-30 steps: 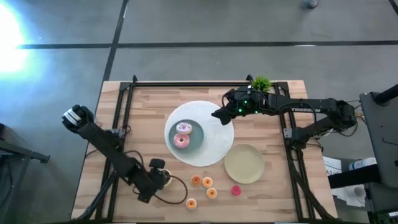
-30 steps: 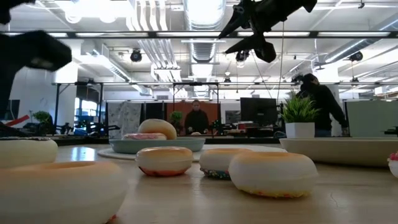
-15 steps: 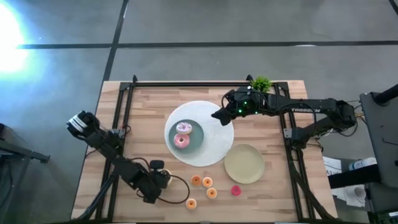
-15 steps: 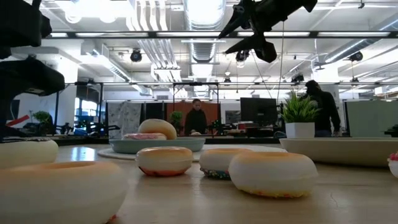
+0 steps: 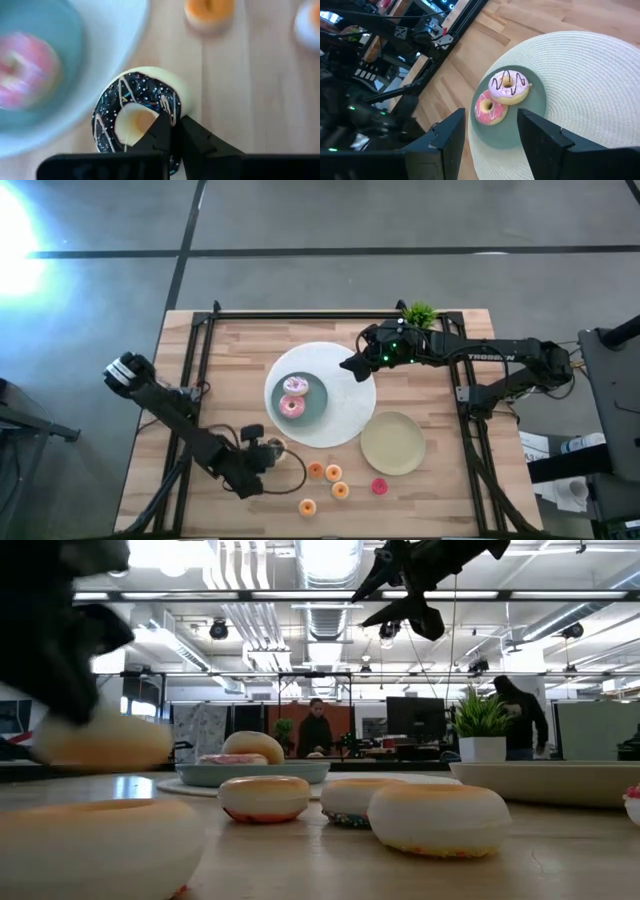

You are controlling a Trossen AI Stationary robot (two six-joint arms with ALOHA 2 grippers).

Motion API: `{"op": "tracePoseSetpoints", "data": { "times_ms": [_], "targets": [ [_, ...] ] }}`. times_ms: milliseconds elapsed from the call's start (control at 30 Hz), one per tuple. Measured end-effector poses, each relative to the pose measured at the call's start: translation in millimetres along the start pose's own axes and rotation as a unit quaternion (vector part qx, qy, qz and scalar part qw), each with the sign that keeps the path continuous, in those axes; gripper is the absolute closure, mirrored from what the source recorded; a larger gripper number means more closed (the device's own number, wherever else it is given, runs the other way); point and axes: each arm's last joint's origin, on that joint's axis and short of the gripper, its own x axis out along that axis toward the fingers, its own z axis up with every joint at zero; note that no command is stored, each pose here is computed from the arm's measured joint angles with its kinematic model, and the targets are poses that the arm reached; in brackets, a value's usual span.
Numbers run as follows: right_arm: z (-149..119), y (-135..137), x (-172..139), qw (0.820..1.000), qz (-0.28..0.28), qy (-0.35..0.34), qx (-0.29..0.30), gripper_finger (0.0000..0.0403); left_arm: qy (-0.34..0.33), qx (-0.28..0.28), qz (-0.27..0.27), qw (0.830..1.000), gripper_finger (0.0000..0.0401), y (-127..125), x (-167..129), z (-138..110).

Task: Pick & Place donuts
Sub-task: Put the big black donut on the blue plate

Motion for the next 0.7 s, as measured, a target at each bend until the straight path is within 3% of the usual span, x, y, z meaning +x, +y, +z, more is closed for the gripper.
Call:
{"op": "tracePoseSetpoints", "data": {
  "times_ms": [233,467,700],
  "targets": [
    [7,9,-5,0.998,0.041,-0.039,-0.035,0.0232,-0.058,0.013,0.046,0.997,0.0400,44,-12,33],
    [12,14,-14,0.996,0.053,-0.064,-0.044,0.0232,-0.047,0.030,0.063,0.996,0.0401,104,20,63],
    [21,22,-52,0.988,0.047,-0.144,-0.042,0.0232,-0.028,0.067,0.091,0.993,0.0401,143,40,84]
  ]
}}
